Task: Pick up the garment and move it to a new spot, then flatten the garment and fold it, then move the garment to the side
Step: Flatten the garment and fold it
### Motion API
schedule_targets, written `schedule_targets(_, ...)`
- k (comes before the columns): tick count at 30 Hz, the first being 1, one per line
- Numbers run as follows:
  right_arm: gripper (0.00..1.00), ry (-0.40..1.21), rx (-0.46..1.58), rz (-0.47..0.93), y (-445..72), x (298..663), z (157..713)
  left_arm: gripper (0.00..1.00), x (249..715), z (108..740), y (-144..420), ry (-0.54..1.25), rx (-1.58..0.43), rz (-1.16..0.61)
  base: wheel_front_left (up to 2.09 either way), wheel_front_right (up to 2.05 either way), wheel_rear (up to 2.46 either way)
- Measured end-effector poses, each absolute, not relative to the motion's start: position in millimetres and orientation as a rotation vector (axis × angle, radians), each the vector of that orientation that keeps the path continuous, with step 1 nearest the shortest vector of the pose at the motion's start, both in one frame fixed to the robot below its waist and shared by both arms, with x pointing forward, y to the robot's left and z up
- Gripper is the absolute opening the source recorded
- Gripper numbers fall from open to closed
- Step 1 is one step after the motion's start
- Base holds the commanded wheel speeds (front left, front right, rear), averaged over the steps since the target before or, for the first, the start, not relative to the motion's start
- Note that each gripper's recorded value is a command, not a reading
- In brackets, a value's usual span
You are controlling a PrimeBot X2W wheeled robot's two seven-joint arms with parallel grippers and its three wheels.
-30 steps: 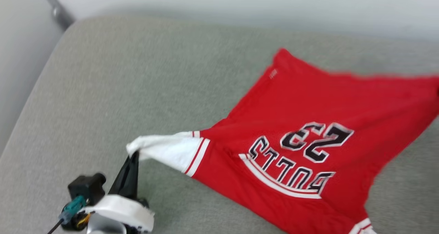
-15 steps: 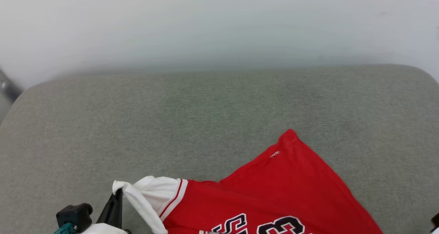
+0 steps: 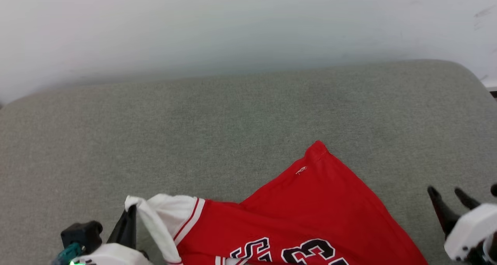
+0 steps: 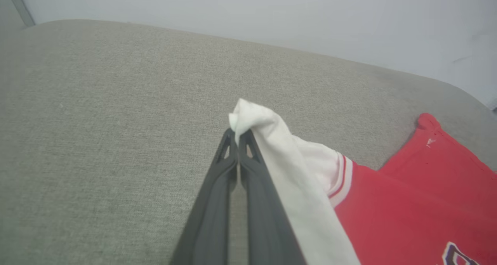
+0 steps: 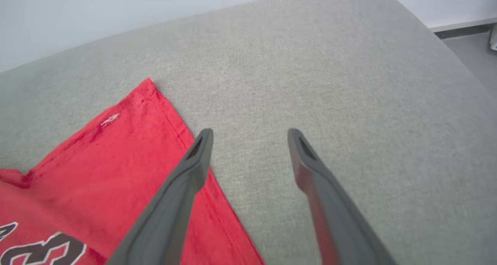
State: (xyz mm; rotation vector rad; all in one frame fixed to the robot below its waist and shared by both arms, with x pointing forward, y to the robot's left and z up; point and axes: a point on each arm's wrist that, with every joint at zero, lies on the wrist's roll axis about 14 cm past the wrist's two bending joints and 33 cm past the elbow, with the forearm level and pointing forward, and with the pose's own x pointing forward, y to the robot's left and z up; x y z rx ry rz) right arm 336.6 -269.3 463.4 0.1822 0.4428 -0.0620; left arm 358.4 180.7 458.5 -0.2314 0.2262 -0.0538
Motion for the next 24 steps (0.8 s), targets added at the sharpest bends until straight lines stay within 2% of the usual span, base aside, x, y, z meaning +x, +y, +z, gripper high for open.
schedule_targets(3, 1.00, 0.383, 0.186, -0.018, -255.1, 368.1, 474.0, 0.00, 369.8, 464.3, 177.3, 0.207, -0.229, -0.072, 0.00, 0.00, 0.00)
schedule_targets(7, 1.00, 0.428, 0.188, 0.073, -226.9, 407.9, 471.2, 0.00, 385.7, 468.1, 172.5, 0.189, -0.229, -0.095, 0.00, 0.00, 0.00)
schedule_targets(15, 1.00, 0.755, 0.114, 0.258, -175.6, 459.7, 435.2, 0.00, 415.7, 473.0, 162.4, 0.144, -0.243, -0.136, 0.00, 0.00, 0.00)
schedule_targets(24, 1.00, 1.081, 0.025, 0.400, -126.9, 470.0, 378.0, 0.00, 435.4, 454.8, 161.7, 0.158, -0.254, -0.139, 0.00, 0.00, 0.00)
